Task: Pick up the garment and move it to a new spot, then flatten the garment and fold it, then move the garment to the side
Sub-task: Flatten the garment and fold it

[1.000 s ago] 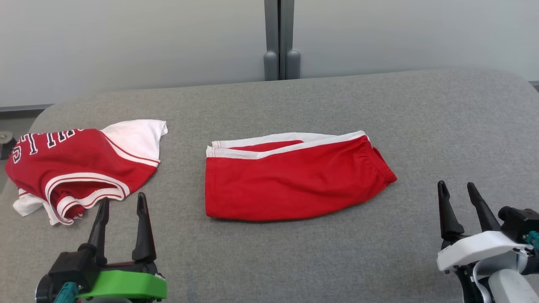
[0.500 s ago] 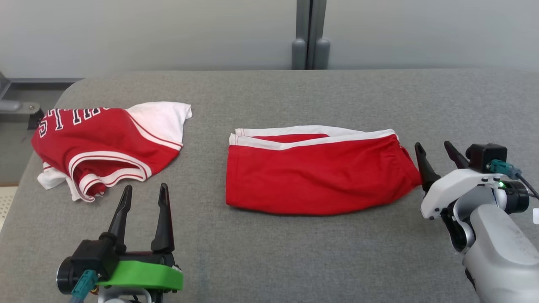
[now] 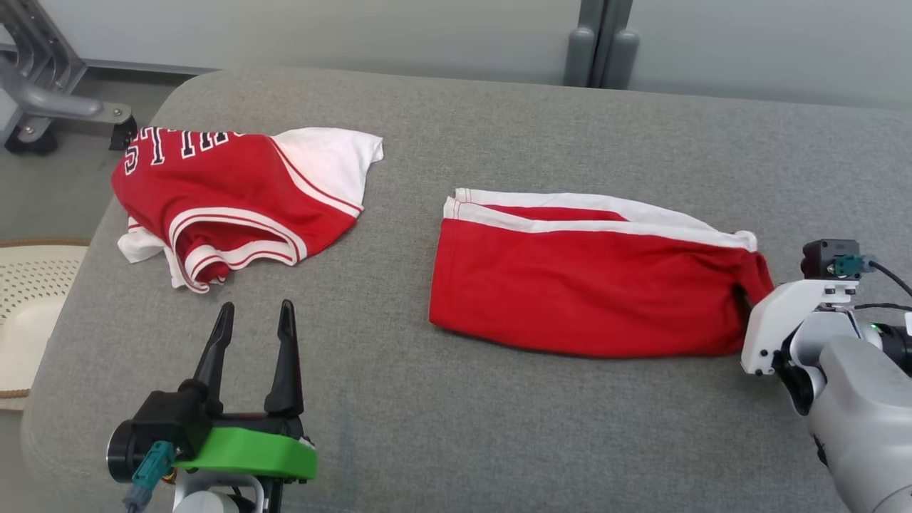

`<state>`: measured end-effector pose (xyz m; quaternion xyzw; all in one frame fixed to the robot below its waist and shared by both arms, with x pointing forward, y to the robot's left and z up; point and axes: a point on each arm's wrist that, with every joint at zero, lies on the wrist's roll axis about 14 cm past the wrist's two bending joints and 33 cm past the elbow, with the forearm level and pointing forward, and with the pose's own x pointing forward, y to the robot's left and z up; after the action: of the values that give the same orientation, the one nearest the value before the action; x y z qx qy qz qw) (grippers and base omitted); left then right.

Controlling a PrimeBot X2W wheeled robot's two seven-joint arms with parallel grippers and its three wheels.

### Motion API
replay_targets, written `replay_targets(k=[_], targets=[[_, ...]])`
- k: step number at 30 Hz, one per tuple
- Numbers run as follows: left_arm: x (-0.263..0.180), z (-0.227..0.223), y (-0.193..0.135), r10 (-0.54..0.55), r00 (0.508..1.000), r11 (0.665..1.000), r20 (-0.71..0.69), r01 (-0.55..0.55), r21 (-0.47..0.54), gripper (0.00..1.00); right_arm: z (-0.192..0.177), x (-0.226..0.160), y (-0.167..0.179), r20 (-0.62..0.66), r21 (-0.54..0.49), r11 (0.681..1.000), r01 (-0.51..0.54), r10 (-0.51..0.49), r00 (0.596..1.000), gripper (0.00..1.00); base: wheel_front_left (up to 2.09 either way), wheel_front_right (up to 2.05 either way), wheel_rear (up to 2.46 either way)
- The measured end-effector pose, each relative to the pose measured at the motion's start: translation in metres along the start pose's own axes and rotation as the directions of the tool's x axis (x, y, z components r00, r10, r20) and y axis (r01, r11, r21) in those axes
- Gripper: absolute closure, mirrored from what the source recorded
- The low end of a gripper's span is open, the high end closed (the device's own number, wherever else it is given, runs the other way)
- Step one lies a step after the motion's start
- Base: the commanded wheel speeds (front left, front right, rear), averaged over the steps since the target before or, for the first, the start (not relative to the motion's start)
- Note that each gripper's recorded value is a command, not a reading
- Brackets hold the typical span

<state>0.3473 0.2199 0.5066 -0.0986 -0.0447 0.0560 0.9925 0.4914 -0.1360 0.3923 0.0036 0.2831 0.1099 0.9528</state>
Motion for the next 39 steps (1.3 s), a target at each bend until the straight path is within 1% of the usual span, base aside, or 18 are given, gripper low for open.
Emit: replay_targets(k=[3,9,10,11,14,22,23,25,28,30,32,34,36,37,39], targets=[[-0.001,-0.001,0.004,0.011,1.000,1.000,-0.005,-0.011,0.007,0.00,-0.007,0.004,-0.005,-0.052,0.013,1.000,0.017,-0.016,0.999,0.00,0.00,0.00,0.00],[-0.001,-0.001,0.008,0.020,1.000,1.000,-0.006,-0.020,0.016,0.00,-0.018,0.009,0.003,-0.173,0.049,0.999,0.011,-0.002,0.985,0.00,0.00,0.00,0.00],[-0.001,-0.001,0.009,0.021,1.000,1.000,-0.006,-0.021,0.018,0.00,-0.020,0.009,0.005,-0.199,0.065,0.998,0.009,0.004,0.980,0.46,0.00,0.00,0.00],[-0.001,-0.001,0.009,0.022,1.000,1.000,-0.005,-0.022,0.018,0.00,-0.021,0.009,0.007,-0.219,0.074,0.997,0.005,0.011,0.976,1.00,0.00,0.00,0.00],[-0.002,-0.001,0.010,0.026,1.000,0.999,-0.005,-0.026,0.018,0.00,-0.022,0.007,0.017,-0.249,0.094,0.995,-0.014,0.037,0.968,1.00,0.00,0.00,0.00],[-0.003,0.002,0.006,0.011,1.000,1.000,0.005,-0.011,0.015,0.00,0.007,-0.003,0.016,-0.186,0.205,0.978,-0.024,0.063,0.981,1.00,0.00,0.00,0.00],[-0.004,0.002,0.005,0.007,1.000,1.000,0.007,-0.007,0.014,0.00,0.013,-0.006,0.010,-0.179,0.206,0.978,-0.018,0.056,0.982,1.00,0.00,0.00,0.00],[-0.004,0.003,0.002,-0.001,1.000,1.000,0.010,0.001,0.011,0.00,0.024,-0.014,-0.015,-0.172,0.165,0.986,0.020,0.009,0.985,1.00,0.00,0.00,0.00],[-0.003,0.004,-0.002,-0.015,1.000,1.000,0.015,0.015,0.008,0.00,0.031,-0.026,-0.045,-0.179,0.138,0.988,0.074,-0.049,0.983,1.00,0.00,0.00,0.00],[-0.004,0.003,-0.005,-0.024,1.000,1.000,0.012,0.024,0.004,0.00,0.035,-0.031,-0.049,-0.179,0.139,0.987,0.076,-0.051,0.983,1.00,0.00,0.00,0.00],[-0.003,0.002,-0.008,-0.036,0.999,0.999,0.010,0.036,0.000,0.00,0.040,-0.035,-0.046,-0.173,0.173,0.983,0.062,-0.031,0.984,1.00,0.00,0.00,0.00],[-0.003,0.001,-0.012,-0.047,0.999,0.999,0.009,0.047,-0.006,0.00,0.048,-0.036,-0.035,-0.153,0.242,0.970,0.019,0.019,0.988,1.00,0.00,0.00,0.00],[-0.003,0.001,-0.015,-0.055,0.998,0.998,0.009,0.055,-0.010,0.00,0.060,-0.036,-0.016,-0.112,0.327,0.944,-0.050,0.091,0.990,1.00,0.00,0.00,0.00],[-0.003,0.001,-0.016,-0.057,0.998,0.998,0.008,0.058,-0.011,0.00,0.066,-0.036,-0.003,-0.091,0.373,0.923,-0.094,0.137,0.986,1.00,0.00,0.00,0.00],[-0.005,0.000,-0.015,-0.055,0.998,0.998,0.005,0.055,-0.012,0.00,0.073,-0.037,0.020,-0.054,0.464,0.868,-0.175,0.225,0.973,1.00,0.00,0.00,0.00]])
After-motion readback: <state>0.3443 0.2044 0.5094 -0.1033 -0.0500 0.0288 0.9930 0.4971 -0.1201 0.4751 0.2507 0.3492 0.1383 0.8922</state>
